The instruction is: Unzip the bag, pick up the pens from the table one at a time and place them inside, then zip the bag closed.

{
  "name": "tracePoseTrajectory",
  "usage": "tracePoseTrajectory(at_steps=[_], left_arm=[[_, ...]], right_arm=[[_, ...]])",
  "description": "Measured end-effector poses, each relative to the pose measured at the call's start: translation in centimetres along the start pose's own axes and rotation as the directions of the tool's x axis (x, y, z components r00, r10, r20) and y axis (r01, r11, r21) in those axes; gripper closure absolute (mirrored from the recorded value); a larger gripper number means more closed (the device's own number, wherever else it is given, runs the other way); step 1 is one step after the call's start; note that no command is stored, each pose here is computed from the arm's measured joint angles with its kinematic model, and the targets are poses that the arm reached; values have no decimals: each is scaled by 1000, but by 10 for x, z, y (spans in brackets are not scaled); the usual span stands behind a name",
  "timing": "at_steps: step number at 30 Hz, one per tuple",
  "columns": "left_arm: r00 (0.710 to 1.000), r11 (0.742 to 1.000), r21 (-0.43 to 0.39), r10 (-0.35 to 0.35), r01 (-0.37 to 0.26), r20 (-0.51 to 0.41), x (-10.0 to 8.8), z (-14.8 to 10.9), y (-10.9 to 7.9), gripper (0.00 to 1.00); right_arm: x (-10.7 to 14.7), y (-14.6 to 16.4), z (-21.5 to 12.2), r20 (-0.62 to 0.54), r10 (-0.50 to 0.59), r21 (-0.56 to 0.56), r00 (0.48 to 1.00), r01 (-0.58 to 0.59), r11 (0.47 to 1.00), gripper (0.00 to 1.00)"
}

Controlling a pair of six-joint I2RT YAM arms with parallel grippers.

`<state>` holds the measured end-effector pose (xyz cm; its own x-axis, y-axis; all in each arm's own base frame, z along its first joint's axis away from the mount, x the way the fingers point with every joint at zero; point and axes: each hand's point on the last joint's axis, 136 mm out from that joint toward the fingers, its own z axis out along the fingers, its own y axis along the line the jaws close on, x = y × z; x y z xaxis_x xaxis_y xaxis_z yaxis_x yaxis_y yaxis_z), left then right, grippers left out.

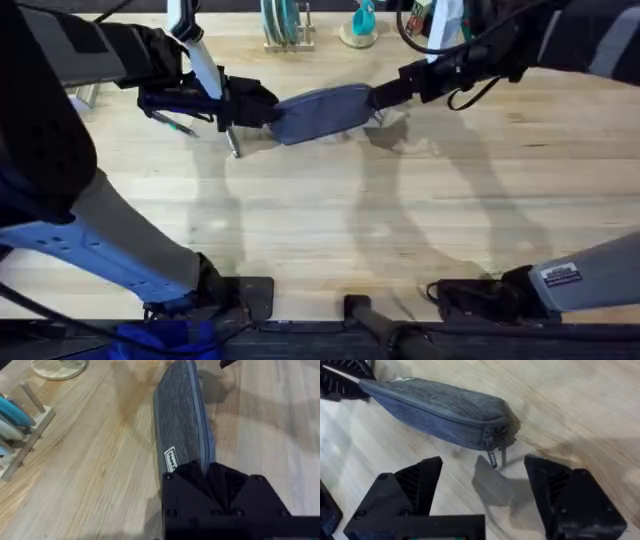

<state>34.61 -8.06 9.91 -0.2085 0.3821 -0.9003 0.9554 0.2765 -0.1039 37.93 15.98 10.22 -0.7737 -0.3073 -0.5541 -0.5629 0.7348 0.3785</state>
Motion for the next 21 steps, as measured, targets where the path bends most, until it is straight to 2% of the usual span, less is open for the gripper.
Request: tracePoseTrajectory(at_steps=[11,17,21], left_arm=[[1000,1000,0,0,0,0,0,0,0,959],[1000,1000,0,0,0,0,0,0,0,959],[1000,1000,0,0,0,0,0,0,0,959]], right_arm=[[-12,4,3,39,-42,-1,998,42,999,14],[-6,-3,17,16,-3,-6,1000,3,1000,17],[-1,-6,22,1,16,-9,1000,-16,1000,63]])
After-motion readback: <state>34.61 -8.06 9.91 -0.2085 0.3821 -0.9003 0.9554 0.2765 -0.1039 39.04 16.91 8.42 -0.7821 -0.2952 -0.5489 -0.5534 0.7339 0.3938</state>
